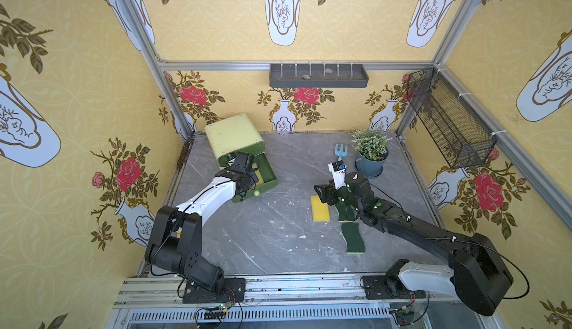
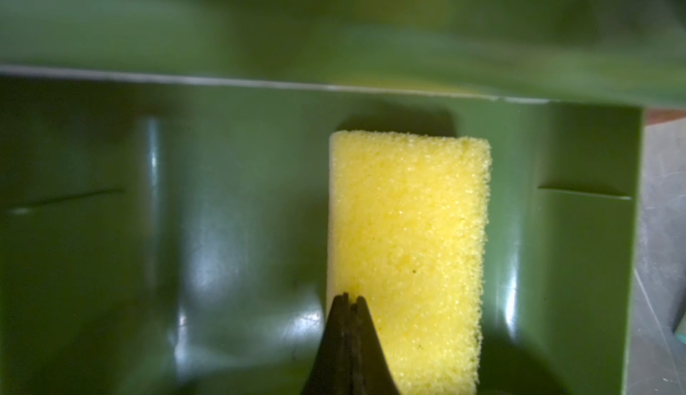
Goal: Take the sponge out of the drawer
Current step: Pick up the sponge from the drawer.
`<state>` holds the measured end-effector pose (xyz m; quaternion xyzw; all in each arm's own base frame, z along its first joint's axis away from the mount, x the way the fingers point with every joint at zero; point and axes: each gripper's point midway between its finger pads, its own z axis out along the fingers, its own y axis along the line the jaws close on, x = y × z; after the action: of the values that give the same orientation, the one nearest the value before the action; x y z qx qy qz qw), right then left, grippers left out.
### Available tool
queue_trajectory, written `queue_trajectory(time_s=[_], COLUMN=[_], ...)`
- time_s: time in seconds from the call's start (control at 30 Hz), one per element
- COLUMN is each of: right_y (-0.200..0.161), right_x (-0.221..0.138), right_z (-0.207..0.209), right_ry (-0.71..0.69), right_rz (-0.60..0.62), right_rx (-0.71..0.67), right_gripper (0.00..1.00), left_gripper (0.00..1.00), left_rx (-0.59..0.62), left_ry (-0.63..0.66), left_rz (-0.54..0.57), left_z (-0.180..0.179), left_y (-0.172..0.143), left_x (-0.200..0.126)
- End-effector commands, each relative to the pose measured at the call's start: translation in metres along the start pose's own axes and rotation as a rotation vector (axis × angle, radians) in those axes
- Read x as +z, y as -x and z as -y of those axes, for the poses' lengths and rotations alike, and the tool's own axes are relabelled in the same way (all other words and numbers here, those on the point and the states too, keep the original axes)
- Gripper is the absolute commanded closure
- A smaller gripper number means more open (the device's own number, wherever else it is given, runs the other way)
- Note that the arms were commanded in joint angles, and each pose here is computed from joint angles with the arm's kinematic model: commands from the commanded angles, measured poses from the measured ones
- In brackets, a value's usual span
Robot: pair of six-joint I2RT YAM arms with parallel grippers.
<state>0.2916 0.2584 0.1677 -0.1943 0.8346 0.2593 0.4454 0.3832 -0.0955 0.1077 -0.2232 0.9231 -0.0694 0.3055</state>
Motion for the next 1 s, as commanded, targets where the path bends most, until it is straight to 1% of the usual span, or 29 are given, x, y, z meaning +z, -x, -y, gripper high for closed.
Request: queue_trajectory(time_s=[0.0, 0.2, 0.4, 0.73, 0.97], right_y=[0.011, 0.011, 0.01, 0.009, 0.009], right_x=[0.0, 0.0, 0.0, 0.001, 0.002], right_z=[-0.004, -0.003, -0.002, -0.002, -0.002], right_ry=[0.014, 0.012, 0.011, 0.01, 0.012], right_rz=[0.035, 0.035, 0.034, 0.033, 0.029], right_rx=[0.0, 0.002, 0.004, 0.005, 0.006], right_gripper=[0.23, 0.23, 0.23, 0.23, 0.23], left_gripper=[1.0, 1.0, 1.0, 1.0, 1.0], left_rx=[0.005, -0.016, -0.024, -0.033, -0.054], left_ry=[-0.066, -0.128, -0.144, -0.179, -0.218], left_rz=[0.028, 0.089, 0.122, 0.124, 0.082], left_z=[0.012, 0.018, 0.018, 0.021, 0.025], left_y=[0.007, 0.019, 0.026, 0.029, 0.022], left_x=[-0.002, -0.02, -0.034, -0.05, -0.059])
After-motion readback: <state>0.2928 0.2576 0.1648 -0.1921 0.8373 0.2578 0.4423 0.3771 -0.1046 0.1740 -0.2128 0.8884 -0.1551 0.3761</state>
